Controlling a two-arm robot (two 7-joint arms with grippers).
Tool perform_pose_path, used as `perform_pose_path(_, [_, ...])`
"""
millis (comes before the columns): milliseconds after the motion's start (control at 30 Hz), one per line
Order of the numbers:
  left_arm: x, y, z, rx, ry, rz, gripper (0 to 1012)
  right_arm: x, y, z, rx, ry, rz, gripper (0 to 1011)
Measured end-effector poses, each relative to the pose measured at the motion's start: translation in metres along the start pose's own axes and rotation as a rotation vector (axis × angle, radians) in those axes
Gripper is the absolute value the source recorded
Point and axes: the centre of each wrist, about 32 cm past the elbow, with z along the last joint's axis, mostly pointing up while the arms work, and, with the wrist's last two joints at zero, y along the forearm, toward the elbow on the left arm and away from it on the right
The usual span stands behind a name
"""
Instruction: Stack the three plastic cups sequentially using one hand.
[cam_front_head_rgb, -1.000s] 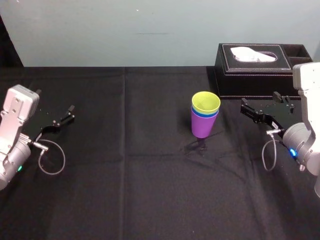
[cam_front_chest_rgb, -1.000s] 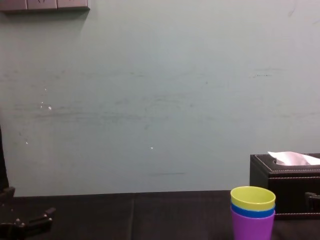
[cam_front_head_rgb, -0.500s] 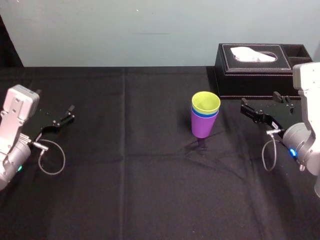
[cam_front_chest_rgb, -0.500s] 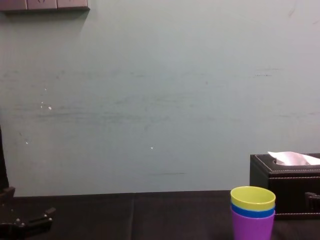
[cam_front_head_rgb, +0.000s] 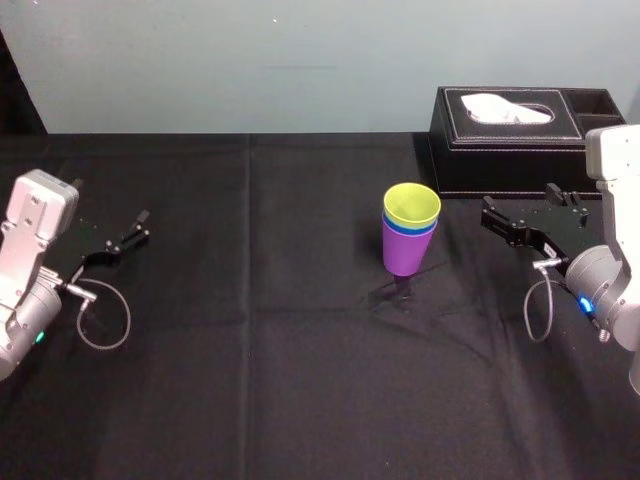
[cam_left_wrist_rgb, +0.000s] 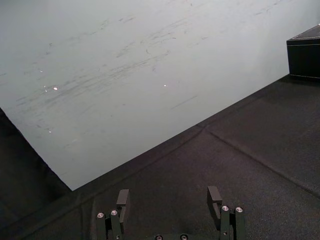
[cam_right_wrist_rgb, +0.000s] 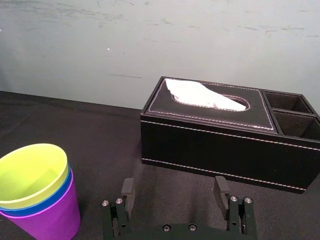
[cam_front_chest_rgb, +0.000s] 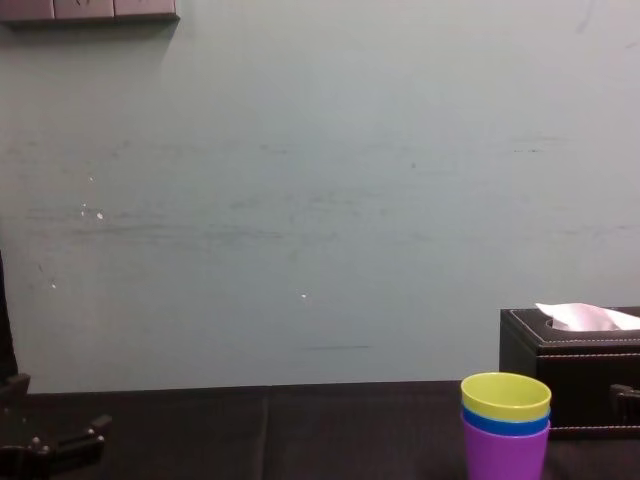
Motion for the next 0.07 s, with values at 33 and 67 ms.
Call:
perform_pose_path(33, [0.0, 0.0, 0.0, 0.0, 0.0, 0.0, 1011, 0.0, 0.0, 0.0, 0.0, 0.0, 0.0, 1003])
perform_pose_path(67, [0.0, 0.0, 0.0, 0.0, 0.0, 0.0, 1012, 0.0, 0.0, 0.0, 0.0, 0.0, 0.0, 1003])
